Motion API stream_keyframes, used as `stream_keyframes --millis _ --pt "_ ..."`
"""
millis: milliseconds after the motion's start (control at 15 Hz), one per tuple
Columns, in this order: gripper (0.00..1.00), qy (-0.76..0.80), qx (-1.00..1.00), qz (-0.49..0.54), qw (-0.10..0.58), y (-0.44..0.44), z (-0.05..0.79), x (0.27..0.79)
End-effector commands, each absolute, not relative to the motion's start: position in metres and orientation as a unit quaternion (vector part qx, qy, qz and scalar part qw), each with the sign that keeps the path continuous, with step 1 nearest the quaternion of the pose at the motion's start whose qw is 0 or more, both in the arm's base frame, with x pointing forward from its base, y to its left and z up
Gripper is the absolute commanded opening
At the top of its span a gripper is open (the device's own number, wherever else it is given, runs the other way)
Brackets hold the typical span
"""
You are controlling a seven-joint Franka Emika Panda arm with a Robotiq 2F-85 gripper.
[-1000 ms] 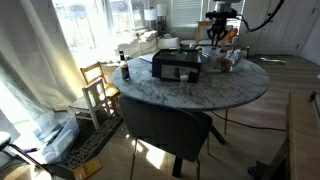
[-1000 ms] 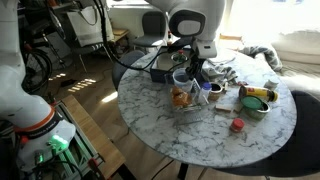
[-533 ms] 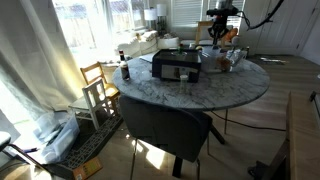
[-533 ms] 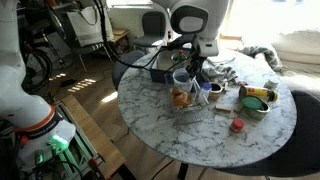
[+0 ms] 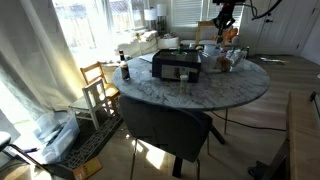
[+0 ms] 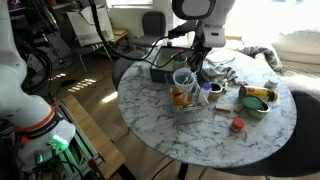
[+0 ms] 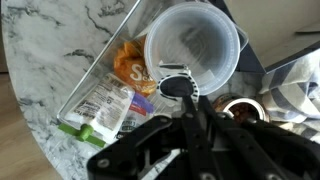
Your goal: Take the gloves out of the jar
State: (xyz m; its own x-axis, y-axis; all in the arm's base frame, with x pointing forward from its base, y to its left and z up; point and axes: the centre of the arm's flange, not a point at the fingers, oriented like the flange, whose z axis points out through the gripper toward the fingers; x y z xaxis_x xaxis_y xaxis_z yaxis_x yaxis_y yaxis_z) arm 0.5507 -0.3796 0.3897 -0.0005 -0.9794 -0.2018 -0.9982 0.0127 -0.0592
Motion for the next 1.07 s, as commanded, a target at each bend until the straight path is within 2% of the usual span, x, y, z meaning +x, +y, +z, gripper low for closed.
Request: stream_keyframes --millis 0,400,1000 --pt "0.02 0.712 -0.688 0.060 0.128 -0.394 0.424 0.533" --pt "0.02 0.736 -0.646 0.067 0.191 -0.426 0.464 0.512" --pt "0.02 0.812 -0.559 -0.013 0.165 -0.469 0.456 0.518"
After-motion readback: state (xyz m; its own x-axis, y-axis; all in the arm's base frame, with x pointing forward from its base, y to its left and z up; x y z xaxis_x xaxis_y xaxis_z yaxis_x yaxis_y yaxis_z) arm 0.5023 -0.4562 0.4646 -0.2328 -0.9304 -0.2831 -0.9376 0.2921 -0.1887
